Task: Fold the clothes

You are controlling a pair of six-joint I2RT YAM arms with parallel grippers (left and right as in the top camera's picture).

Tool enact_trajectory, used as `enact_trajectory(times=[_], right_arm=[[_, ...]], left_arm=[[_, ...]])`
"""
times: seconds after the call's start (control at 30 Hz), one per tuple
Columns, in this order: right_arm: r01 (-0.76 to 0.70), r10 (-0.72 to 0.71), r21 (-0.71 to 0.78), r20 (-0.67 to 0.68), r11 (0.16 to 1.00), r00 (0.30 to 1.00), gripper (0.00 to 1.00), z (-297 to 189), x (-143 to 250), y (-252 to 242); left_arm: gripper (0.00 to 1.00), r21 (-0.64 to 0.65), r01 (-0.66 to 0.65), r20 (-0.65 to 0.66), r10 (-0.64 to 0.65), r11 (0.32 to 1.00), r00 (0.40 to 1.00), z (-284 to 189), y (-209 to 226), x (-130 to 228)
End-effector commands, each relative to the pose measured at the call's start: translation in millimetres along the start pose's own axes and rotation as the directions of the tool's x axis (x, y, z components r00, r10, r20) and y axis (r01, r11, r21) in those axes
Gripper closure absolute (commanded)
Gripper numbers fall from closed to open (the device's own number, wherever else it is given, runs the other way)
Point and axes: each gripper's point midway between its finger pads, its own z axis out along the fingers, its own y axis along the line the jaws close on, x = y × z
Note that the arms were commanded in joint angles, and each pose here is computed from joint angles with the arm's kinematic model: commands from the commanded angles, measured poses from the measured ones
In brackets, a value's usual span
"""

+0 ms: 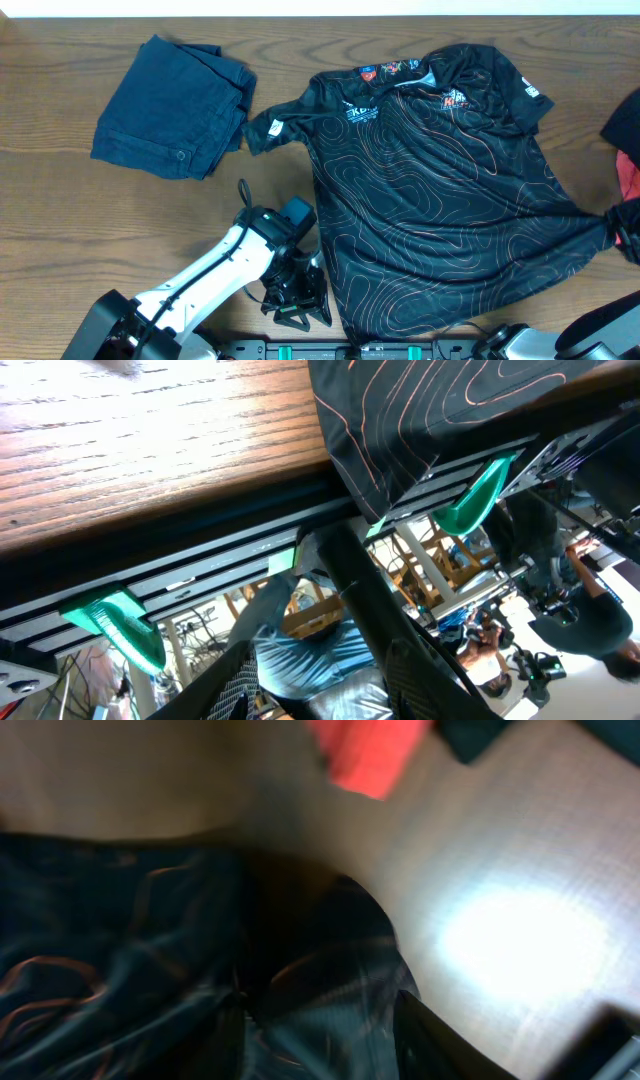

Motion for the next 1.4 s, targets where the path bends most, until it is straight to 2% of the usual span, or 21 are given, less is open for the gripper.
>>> enact_trajectory(times=[0.0, 0.07, 0.13, 0.2, 0.3, 0.4, 0.5, 0.57, 0.63, 0.7, 0.73, 0.83, 0.97, 1.1, 1.27, 1.37], right_arm=[[0.096, -0.093, -0.146, 0.03, 0.985, 0.995, 0.52, -18.6, -7.8, 33.7], [0.142, -0.133, -0.217, 0.056, 0.966, 0.99, 0.52, -27.8, -12.4, 51.0], [0.156, -0.145, -0.257, 0.062, 0.954, 0.988, 0.52, -34.6, -12.6, 61.5], [0.149, -0.144, -0.235, 0.039, 0.961, 0.989, 0.5, -35.5, -7.3, 58.5], [0.094, -0.093, -0.036, 0.026, 0.995, 0.995, 0.46, -30.3, -6.0, 20.4], [0.065, -0.07, 0.095, 0.051, 0.993, 0.996, 0.42, -31.3, -11.2, -4.3], [0.062, -0.068, 0.094, 0.051, 0.994, 0.996, 0.38, -31.3, -11.6, -4.7], [0.063, -0.068, 0.095, 0.049, 0.994, 0.997, 0.31, -31.3, -11.0, -4.8], [0.062, -0.067, 0.092, 0.051, 0.994, 0.996, 0.2, -31.3, -11.5, -4.3], [0.064, -0.068, 0.078, 0.057, 0.995, 0.996, 0.04, -31.1, -13.1, -1.4], [0.064, -0.069, 0.077, 0.061, 0.995, 0.996, 0.01, -31.2, -14.0, -1.1], [0.066, -0.071, 0.068, 0.073, 0.995, 0.995, 0.01, -30.6, -17.0, 1.0], [0.041, -0.047, 0.05, 0.125, 0.998, 0.991, 0.01, -18.4, -28.3, 3.8], [-0.104, 0.101, 0.081, 0.036, 0.991, 0.994, 0.01, 2.0, -6.5, -10.1], [-0.097, 0.098, 0.1, 0.001, 0.99, 0.995, 0.01, 8.8, 4.0, -16.3], [-0.092, 0.1, 0.11, -0.068, 0.99, 0.993, 0.01, 7.8, 20.5, -18.7]], left_arm=[[0.56, 0.004, -0.064, 0.101, 0.063, 0.998, 0.993, -22.7, -12.9, -16.9], [0.56, -0.009, -0.118, 0.187, 0.118, 0.993, 0.975, -42.1, -21.9, -32.4], [0.61, -0.05, -0.154, 0.274, 0.162, 0.987, 0.948, -61.5, -27.7, -48.0], [0.62, -0.127, -0.193, 0.385, 0.227, 0.973, 0.894, -86.4, -33.7, -68.7], [0.61, -0.208, -0.201, 0.505, 0.281, 0.957, 0.816, -119.4, -42.0, -89.8], [0.61, -0.206, -0.202, 0.535, 0.283, 0.957, 0.796, -131.0, -46.3, -93.9], [0.61, -0.211, -0.196, 0.53, 0.281, 0.958, 0.8, -130.2, -43.5, -94.2], [0.61, -0.217, -0.193, 0.516, 0.28, 0.957, 0.809, -127.5, -40.9, -93.7], [0.55, -0.225, -0.193, 0.498, 0.283, 0.955, 0.82, -123.4, -38.7, -92.9], [0.5, -0.236, -0.197, 0.477, 0.29, 0.952, 0.83, -117.8, -38.1, -90.1], [0.47, -0.241, -0.201, 0.466, 0.295, 0.949, 0.834, -114.4, -38.3, -88.8], [0.41, -0.26, -0.225, 0.437, 0.322, 0.939, 0.84, -103.4, -41.0, -85.0], [0.4, -0.281, -0.248, 0.399, 0.348, 0.927, 0.849, -90.8, -44.3, -83.3], [0.4, -0.294, -0.251, 0.367, 0.352, 0.922, 0.861, -80.9, -43.7, -85.0], [0.4, -0.324, -0.292, 0.305, 0.392, 0.9, 0.868, -64.4, -44.9, -82.2], [0.4, -0.346, -0.316, 0.26, 0.414, 0.884, 0.873, -45.2, -43.7, -84.0]])
